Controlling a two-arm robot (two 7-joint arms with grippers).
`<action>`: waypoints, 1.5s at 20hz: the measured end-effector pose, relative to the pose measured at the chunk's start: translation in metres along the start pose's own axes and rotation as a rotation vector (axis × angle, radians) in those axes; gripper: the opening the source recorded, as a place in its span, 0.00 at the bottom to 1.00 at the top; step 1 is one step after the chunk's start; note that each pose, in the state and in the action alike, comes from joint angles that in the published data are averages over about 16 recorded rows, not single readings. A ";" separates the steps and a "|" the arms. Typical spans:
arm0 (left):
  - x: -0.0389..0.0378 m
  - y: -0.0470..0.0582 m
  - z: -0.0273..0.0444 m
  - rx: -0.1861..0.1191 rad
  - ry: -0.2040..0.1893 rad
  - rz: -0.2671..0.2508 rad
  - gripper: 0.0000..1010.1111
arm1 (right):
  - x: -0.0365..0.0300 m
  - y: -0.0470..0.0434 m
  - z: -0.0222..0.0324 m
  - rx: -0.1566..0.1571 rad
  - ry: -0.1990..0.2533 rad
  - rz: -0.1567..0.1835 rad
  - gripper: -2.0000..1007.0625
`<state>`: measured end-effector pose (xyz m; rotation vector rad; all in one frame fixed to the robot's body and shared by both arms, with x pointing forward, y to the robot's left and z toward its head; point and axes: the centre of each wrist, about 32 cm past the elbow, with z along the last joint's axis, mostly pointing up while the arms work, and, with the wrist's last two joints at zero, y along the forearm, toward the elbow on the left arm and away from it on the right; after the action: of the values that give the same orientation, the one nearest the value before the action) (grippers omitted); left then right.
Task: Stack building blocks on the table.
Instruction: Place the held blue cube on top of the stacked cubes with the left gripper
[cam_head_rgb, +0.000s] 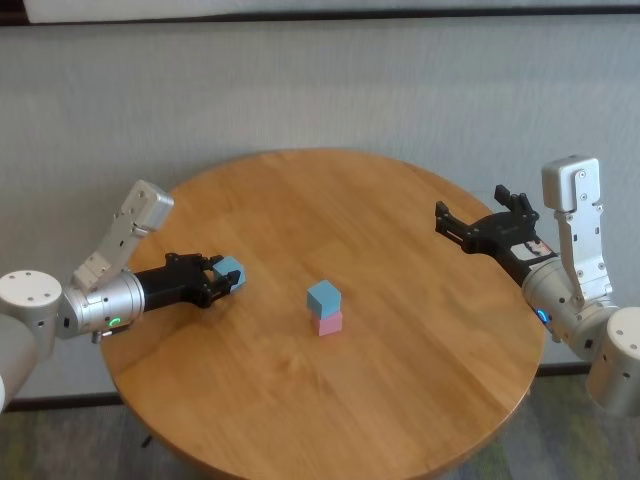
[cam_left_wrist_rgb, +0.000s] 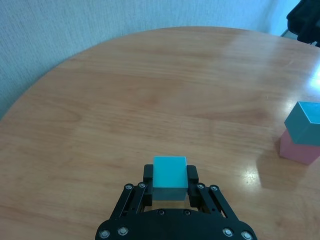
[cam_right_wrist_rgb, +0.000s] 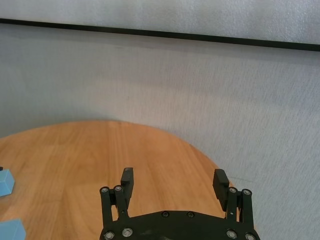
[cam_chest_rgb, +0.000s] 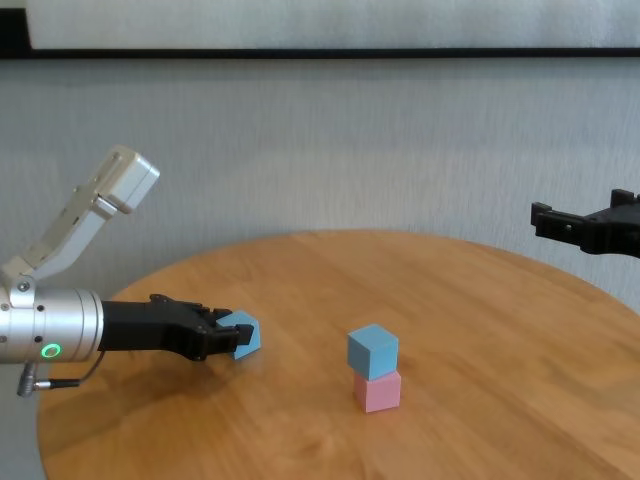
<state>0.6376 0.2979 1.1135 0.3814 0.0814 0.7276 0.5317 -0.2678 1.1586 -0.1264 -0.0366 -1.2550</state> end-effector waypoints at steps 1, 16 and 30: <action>0.0000 0.000 0.0000 0.000 0.000 0.000 0.40 | 0.0000 0.0000 0.0000 0.000 0.000 0.000 1.00; -0.0010 0.000 0.0007 -0.003 0.008 -0.001 0.40 | 0.0000 0.0000 0.0000 0.000 0.000 0.000 1.00; -0.0004 0.000 0.0002 -0.004 0.007 -0.001 0.40 | 0.0000 0.0000 0.0000 0.000 0.000 0.000 1.00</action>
<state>0.6373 0.2976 1.1137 0.3753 0.0868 0.7282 0.5316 -0.2679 1.1586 -0.1264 -0.0366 -1.2549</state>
